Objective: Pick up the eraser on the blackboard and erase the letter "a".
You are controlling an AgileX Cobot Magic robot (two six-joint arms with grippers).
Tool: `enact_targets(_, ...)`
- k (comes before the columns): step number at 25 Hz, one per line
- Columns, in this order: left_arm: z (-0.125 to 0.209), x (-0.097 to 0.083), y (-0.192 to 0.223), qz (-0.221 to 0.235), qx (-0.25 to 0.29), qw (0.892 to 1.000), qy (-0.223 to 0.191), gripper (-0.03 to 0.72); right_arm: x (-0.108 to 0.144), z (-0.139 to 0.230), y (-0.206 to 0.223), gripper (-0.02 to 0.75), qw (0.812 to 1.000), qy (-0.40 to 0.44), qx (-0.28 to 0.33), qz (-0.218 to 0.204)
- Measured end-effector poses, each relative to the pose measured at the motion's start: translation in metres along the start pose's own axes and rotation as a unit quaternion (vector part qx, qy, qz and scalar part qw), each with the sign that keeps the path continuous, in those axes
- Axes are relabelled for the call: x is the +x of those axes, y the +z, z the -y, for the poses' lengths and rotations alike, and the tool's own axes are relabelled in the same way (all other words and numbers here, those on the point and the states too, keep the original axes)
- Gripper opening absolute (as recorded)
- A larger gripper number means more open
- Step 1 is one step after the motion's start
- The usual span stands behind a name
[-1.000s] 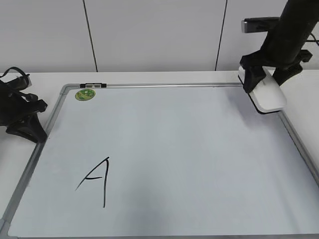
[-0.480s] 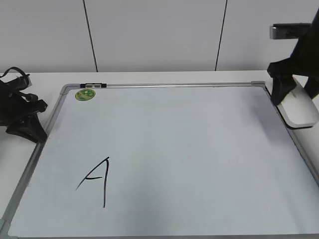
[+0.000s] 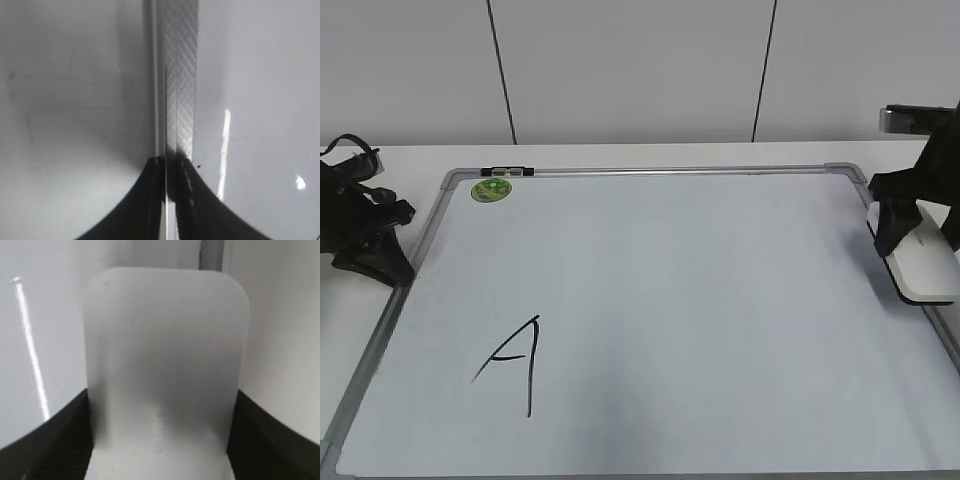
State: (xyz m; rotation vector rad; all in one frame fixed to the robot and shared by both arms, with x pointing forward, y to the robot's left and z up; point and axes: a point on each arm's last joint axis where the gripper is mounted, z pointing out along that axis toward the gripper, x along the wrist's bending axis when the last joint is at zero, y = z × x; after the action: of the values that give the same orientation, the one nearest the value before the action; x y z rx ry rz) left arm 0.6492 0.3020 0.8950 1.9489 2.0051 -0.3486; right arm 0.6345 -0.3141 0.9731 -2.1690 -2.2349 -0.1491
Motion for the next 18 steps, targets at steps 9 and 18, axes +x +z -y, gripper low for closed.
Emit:
enact_targets(9, 0.0, 0.0, 0.0, 0.0, 0.0, 1.0, 0.0, 0.032, -0.005, -0.015, 0.041, 0.538, 1.0, 0.001, 0.03, -0.003)
enact_targets(18, 0.0, 0.0, 0.0, 0.001, 0.0, 1.0, -0.001, 0.033, -0.004, -0.02, 0.043, 0.555, 1.0, 0.001, 0.029, -0.009)
